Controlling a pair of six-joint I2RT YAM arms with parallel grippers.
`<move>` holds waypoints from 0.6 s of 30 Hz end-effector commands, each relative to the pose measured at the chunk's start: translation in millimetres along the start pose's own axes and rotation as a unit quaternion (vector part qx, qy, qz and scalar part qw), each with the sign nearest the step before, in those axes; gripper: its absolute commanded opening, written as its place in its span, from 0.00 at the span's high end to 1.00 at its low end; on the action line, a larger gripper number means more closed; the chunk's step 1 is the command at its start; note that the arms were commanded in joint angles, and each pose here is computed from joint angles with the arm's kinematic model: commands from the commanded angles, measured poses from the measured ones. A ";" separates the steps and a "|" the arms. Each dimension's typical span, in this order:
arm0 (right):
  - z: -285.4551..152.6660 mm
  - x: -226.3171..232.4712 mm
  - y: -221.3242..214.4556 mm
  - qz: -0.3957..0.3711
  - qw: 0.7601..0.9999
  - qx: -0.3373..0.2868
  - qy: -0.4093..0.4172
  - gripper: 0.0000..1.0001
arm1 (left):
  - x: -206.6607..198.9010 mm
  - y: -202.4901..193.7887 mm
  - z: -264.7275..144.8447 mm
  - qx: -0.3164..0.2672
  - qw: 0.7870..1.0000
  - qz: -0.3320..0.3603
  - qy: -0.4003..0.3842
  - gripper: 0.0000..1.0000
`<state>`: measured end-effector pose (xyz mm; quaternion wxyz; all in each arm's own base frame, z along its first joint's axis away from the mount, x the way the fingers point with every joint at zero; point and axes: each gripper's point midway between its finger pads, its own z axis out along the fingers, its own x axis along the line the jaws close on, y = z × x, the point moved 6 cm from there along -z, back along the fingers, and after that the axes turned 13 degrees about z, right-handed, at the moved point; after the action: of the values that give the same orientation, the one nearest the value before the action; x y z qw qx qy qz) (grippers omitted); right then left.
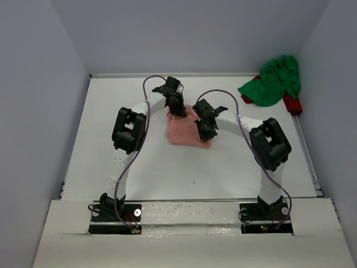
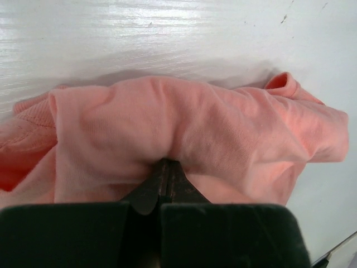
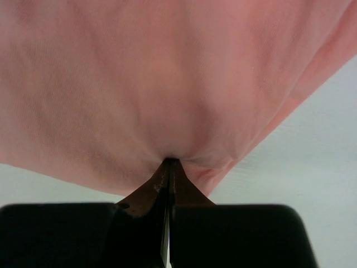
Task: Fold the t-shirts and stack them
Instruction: Put the neatly folded tshirt into the corner of the board with the left arm
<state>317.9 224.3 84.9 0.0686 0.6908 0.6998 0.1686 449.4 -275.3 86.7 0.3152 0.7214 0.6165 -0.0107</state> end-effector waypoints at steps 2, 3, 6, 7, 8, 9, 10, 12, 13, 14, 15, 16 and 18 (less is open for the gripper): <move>7.8 -1.0 1.9 -0.005 0.999 -0.006 -0.033 1.00 | 0.4 0.6 -27.5 -0.012 1.000 0.010 0.020 1.00; 7.3 -2.2 0.3 -0.006 0.999 -0.002 -0.036 1.00 | 0.2 -1.4 -31.0 -0.011 1.000 0.009 0.020 1.00; 1.4 -0.7 12.1 -0.010 0.999 -0.019 -0.048 1.00 | -0.9 -7.1 -48.5 -0.021 0.999 0.012 0.031 1.00; -3.8 1.4 18.5 -0.011 0.998 -0.030 -0.047 1.00 | -0.6 -7.5 -53.8 -0.027 0.999 0.011 0.037 1.00; -6.5 1.2 20.2 -0.011 0.998 -0.033 -0.050 1.00 | -0.6 -9.4 -65.9 -0.039 0.998 0.012 0.048 1.00; -10.4 2.0 23.5 -0.010 0.998 -0.040 -0.050 1.00 | -1.1 -9.6 -72.3 -0.044 0.998 0.011 0.051 1.00; -13.9 1.4 26.8 -0.011 0.997 -0.047 -0.055 1.00 | -0.6 -10.2 -78.0 -0.049 0.997 0.012 0.058 1.00; -24.9 4.0 35.2 -0.010 0.997 -0.063 -0.053 1.00 | -0.3 -11.5 -94.1 -0.064 0.995 0.014 0.071 0.97; -27.6 4.5 37.6 -0.011 0.996 -0.067 -0.053 1.00 | -0.4 -11.5 -99.4 -0.069 0.995 0.015 0.074 0.94; -33.7 5.8 41.5 -0.014 0.996 -0.071 -0.053 1.00 | -2.0 -10.5 -105.5 -0.079 0.994 0.019 0.075 0.85; -37.0 6.3 43.6 -0.014 0.996 -0.074 -0.054 1.00 | -1.8 -9.9 -108.0 -0.081 0.993 0.024 0.078 0.80; -43.3 7.1 46.3 -0.013 0.995 -0.078 -0.053 1.00 | 0.9 -9.1 -108.1 -0.081 0.993 0.024 0.085 0.74; -50.3 7.0 47.9 -0.011 0.995 -0.083 -0.052 1.00 | 0.0 -5.5 -109.7 -0.081 0.993 0.025 0.088 0.69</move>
<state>341.1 222.6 112.4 0.1368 0.6899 0.6925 0.1608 400.9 -230.5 147.2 0.3054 0.7098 0.6302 0.0761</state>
